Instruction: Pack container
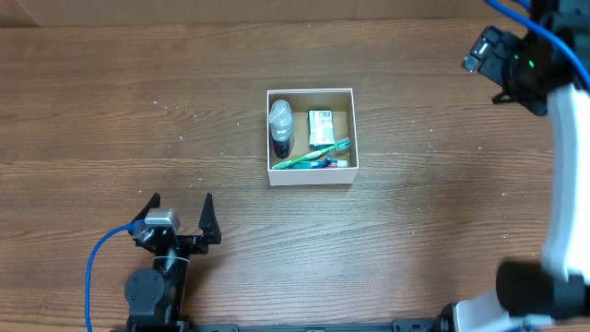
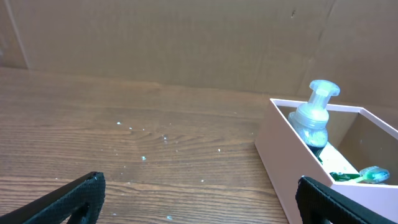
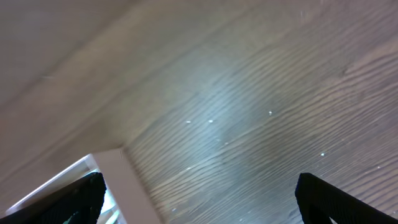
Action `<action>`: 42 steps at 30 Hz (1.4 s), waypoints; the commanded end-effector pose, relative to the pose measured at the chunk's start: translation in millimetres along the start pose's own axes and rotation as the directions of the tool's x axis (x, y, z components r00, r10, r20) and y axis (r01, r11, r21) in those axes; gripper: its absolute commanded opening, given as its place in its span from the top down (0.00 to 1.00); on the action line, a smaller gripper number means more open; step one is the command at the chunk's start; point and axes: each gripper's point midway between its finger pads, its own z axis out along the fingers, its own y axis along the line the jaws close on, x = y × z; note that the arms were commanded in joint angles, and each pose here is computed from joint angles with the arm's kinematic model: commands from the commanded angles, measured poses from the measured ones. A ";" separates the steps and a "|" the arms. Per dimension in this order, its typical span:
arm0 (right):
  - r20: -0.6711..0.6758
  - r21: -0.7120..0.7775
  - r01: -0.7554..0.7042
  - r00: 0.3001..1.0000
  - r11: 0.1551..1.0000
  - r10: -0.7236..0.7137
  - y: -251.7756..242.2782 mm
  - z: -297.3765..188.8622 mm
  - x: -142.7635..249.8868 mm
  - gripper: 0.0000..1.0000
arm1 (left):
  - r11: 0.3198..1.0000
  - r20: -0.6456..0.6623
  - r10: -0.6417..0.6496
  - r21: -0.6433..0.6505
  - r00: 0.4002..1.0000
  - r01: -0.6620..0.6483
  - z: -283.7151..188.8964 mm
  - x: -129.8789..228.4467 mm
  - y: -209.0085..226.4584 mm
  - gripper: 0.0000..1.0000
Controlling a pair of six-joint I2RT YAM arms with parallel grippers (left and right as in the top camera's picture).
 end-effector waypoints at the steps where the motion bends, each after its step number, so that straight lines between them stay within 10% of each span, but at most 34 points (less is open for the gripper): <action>1: 0.107 -0.073 0.027 0.994 0.997 -0.019 -3.9 -64.4 19.0 0.00 | 1.000 0.009 -0.010 -0.024 1.000 0.011 -0.3 -0.3 5.1 0.00; 10: 0.289 -0.146 0.052 0.957 0.988 -0.008 -50.0 -117.9 84.1 0.00 | 1.000 0.009 -0.010 -0.024 1.000 0.011 -0.3 -0.3 5.1 0.00; 18: 0.644 -0.344 0.276 0.765 0.898 0.012 -36.7 -125.8 96.4 0.00 | 1.000 0.009 -0.010 -0.024 1.000 0.011 -0.3 -0.3 5.1 0.00; 31: 0.856 -0.431 0.426 0.472 0.795 0.211 -37.5 -91.0 123.0 0.00 | 1.000 0.009 -0.010 -0.024 1.000 0.011 -0.3 -0.3 5.1 0.00; 42: 0.862 -0.433 0.431 0.455 0.792 0.223 -48.0 -43.2 150.3 0.00 | 1.000 0.009 -0.010 -0.024 1.000 0.011 -0.3 -0.3 5.1 0.00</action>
